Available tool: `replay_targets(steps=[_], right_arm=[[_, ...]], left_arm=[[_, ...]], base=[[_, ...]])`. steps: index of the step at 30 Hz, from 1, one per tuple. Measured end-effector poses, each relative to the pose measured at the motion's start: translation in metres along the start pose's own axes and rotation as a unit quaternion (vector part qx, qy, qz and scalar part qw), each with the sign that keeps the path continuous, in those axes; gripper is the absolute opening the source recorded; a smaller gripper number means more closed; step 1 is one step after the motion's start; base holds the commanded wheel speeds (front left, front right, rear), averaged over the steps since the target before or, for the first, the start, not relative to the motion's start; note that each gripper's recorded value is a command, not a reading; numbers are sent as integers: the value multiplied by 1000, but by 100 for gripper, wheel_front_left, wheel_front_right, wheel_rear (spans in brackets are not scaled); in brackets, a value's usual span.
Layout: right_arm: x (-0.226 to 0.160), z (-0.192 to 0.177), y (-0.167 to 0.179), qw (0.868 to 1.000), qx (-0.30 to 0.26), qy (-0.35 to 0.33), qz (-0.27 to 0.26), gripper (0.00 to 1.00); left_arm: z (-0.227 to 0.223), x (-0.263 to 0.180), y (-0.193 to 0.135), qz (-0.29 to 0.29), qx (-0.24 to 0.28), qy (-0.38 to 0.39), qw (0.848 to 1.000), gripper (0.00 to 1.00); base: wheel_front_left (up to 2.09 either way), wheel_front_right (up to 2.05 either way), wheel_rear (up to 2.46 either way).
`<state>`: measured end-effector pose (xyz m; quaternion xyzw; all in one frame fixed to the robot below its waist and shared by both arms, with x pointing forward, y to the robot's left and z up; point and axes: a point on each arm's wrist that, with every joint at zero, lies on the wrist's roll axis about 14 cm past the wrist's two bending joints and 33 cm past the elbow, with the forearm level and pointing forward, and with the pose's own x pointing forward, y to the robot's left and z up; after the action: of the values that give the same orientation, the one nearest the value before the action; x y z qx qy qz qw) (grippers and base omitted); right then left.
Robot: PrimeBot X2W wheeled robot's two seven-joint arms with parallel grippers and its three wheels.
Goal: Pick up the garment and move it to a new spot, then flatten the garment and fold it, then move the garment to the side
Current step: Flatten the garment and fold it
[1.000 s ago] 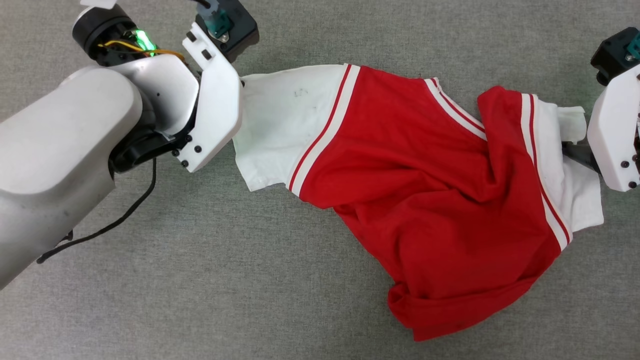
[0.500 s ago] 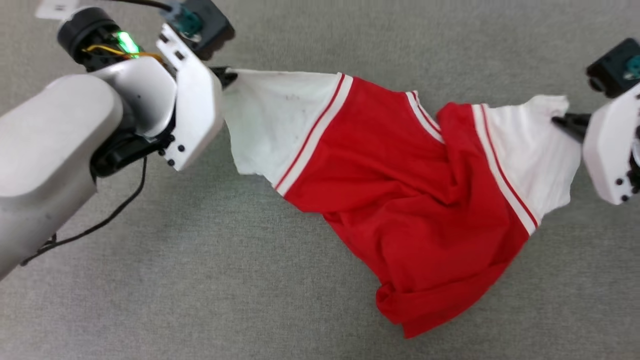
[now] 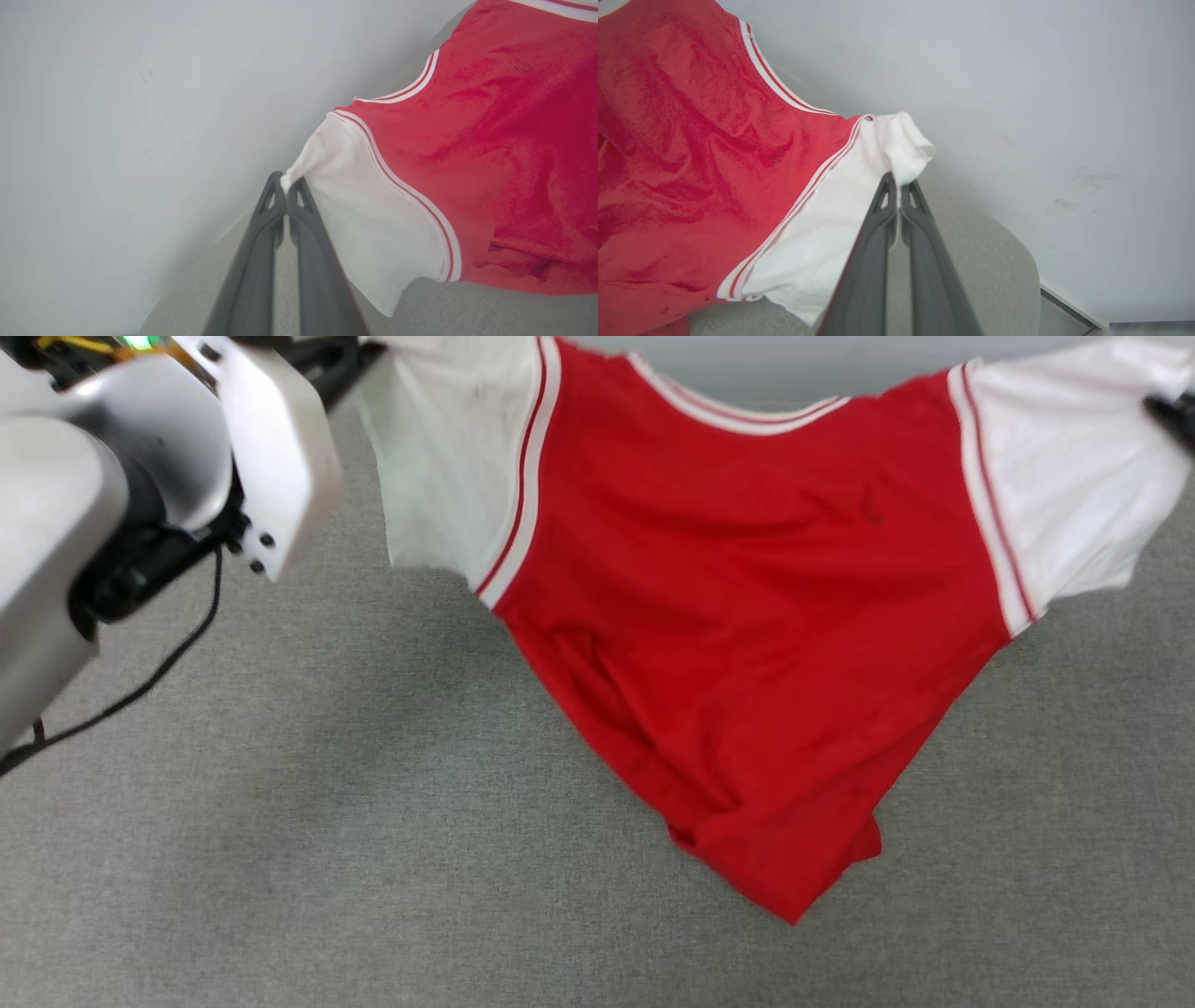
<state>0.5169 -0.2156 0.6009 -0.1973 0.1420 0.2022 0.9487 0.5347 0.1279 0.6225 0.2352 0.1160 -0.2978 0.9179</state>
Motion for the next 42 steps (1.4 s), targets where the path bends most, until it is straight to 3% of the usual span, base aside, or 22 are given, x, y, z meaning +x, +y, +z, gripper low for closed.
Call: replay_targets(steps=[7, 15, 23, 31, 37, 42], right_arm=[[-2, 48, -25, 997, -24, -55, -44, 0], [25, 104, -66, 988, -57, -93, -107, 0], [65, 150, -92, 975, -87, -140, -151, 0], [76, 200, -109, 955, -111, -205, -183, 0], [94, 203, -105, 956, -118, -206, -175, 0], [124, 173, -88, 967, -121, -170, -144, 0]], left_arm=[[46, -2, 36, 57, 12, -69, 996, 0], [88, 22, 83, 118, 27, -134, 984, 0], [134, 42, 124, 173, 70, -209, 960, 0], [175, 44, 150, 210, 82, -278, 934, 0], [174, 45, 161, 217, 78, -283, 931, 0], [157, 57, 162, 209, 69, -280, 934, 0]], base=[[0, 0, 0], [0, 0, 0], [0, 0, 0], [0, 0, 0], [0, 0, 0], [0, 0, 0]])
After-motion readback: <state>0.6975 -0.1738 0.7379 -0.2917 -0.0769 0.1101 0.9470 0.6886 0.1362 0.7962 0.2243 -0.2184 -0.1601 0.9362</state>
